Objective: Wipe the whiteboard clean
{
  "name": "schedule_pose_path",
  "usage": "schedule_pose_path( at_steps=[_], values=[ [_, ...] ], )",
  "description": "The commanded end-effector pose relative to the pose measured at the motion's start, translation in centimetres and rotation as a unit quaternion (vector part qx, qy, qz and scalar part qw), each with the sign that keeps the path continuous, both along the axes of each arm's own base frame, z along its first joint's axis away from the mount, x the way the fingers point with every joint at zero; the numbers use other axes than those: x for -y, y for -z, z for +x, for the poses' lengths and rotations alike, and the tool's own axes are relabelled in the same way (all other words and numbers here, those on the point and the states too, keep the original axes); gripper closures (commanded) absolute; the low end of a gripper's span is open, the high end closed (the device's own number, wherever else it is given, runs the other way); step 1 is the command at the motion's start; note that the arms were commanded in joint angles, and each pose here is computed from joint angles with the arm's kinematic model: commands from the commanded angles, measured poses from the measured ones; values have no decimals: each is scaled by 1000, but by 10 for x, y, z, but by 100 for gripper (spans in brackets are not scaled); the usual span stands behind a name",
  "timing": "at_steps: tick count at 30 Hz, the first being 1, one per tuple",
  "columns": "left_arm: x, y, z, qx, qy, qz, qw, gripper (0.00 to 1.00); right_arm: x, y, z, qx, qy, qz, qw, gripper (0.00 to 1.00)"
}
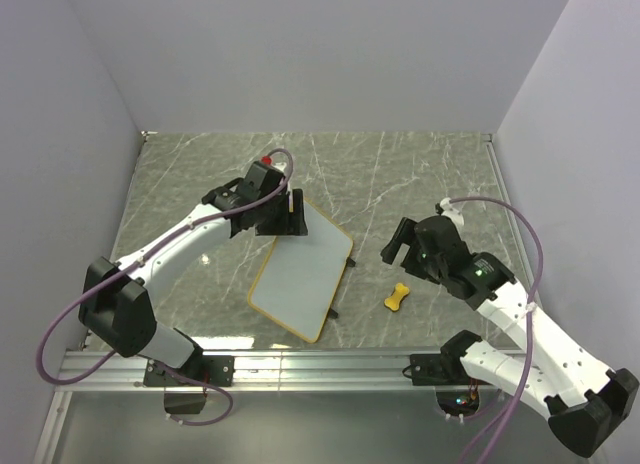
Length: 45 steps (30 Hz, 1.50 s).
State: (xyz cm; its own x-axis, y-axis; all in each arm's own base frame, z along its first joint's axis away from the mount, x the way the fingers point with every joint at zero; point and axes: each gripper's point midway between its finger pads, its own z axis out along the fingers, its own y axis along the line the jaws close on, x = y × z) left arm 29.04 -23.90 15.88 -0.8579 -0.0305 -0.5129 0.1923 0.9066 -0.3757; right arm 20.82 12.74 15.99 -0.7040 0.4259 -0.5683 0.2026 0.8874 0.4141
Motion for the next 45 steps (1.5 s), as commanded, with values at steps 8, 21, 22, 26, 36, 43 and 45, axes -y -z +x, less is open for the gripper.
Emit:
schedule_pose_path(
  at_steps=[8,21,22,26,36,43,45],
  values=[
    [-47,-45,35,61,-45,9,997,25,6,-62,17,73,-3,-9,997,0],
    [-122,-119,15,165,-139,-14,976,14,10,-168,-36,193,-95,69,974,0],
    [-122,-123,15,177,-143,-22,974,14,12,-166,-41,190,-95,71,975,0],
    [-135,-126,10,196,-183,-22,963,14,23,-156,-63,195,-94,86,972,0],
    [-152,-140,17,229,-224,-9,947,1,26,-147,-81,227,-99,132,960,0],
    [-159,-150,17,251,-233,1,940,1,31,-148,-78,218,-94,104,966,0],
    [-163,-151,18,254,-240,9,937,1,30,-149,-76,219,-94,102,966,0]
  ],
)
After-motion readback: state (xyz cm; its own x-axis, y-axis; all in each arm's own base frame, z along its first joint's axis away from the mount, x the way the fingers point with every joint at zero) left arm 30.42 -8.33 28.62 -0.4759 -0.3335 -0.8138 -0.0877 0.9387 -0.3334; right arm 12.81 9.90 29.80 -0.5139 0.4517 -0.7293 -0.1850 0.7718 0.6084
